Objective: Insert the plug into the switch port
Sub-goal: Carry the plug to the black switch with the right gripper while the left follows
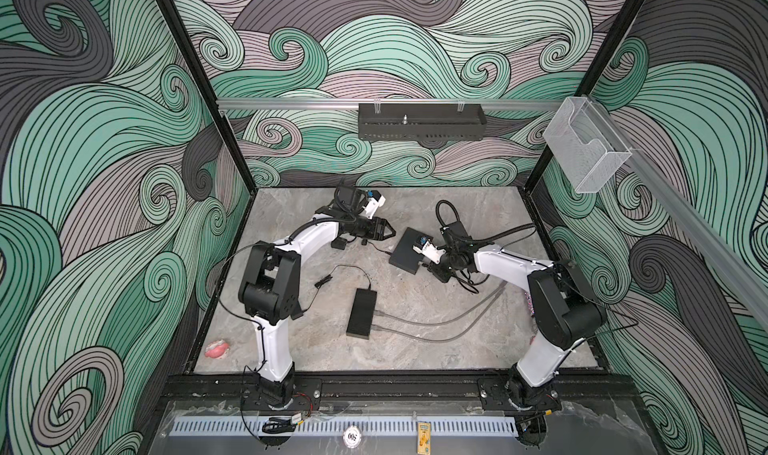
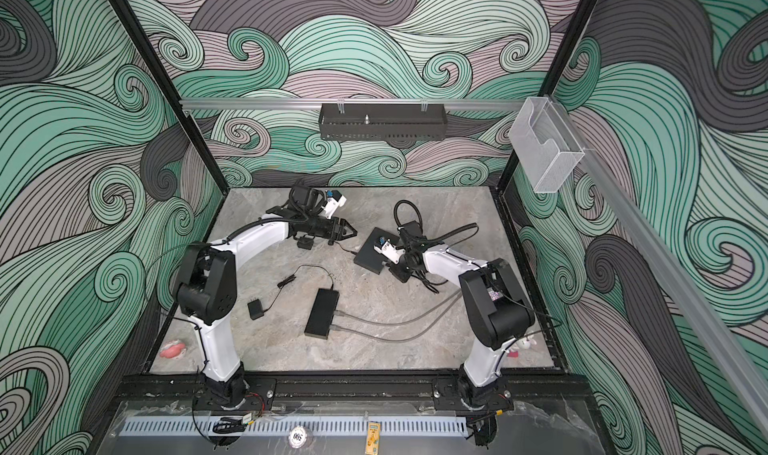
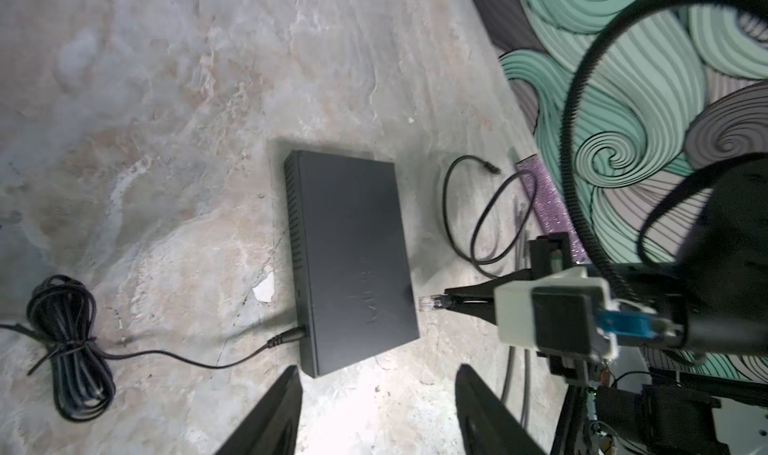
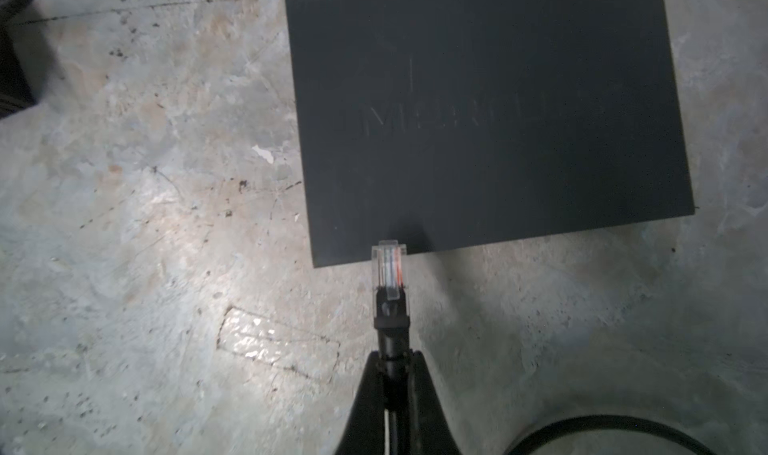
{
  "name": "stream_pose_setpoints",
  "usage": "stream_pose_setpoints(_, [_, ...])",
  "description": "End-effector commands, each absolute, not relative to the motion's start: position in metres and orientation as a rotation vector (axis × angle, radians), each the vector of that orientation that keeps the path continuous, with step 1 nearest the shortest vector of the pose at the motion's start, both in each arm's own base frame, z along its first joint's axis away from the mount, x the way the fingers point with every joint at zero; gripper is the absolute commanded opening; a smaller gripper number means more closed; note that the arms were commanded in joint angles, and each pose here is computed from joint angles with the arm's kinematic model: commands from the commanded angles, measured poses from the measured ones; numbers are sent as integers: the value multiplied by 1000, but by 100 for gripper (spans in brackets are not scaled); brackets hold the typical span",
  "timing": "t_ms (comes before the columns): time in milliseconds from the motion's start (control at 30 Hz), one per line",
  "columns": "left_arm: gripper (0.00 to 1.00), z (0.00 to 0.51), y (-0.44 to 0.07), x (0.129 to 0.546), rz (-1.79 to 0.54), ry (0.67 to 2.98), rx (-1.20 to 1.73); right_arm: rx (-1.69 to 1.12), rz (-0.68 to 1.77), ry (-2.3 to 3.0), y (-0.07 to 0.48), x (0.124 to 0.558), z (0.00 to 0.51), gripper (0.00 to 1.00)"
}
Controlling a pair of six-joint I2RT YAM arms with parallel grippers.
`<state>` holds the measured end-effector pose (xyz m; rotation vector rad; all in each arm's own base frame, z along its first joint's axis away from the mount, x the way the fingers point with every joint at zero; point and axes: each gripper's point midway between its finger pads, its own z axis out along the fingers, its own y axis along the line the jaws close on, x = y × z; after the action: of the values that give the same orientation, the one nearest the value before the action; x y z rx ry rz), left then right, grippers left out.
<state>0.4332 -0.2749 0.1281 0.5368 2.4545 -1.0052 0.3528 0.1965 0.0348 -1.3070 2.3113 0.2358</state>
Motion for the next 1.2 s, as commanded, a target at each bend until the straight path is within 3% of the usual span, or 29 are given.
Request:
stream_pose_setpoints(0, [59, 114, -276, 434, -1031, 2526, 535, -1287, 243, 2339, 191, 356, 19, 0])
stream_pose_setpoints(367, [59, 99, -284, 454, -1005, 2535, 542, -1173, 263, 2315, 178, 355, 26, 0])
stream_pose_setpoints(1167, [57, 62, -313, 448, -1028, 2619, 594, -1212, 349, 2367, 199, 360, 27, 0])
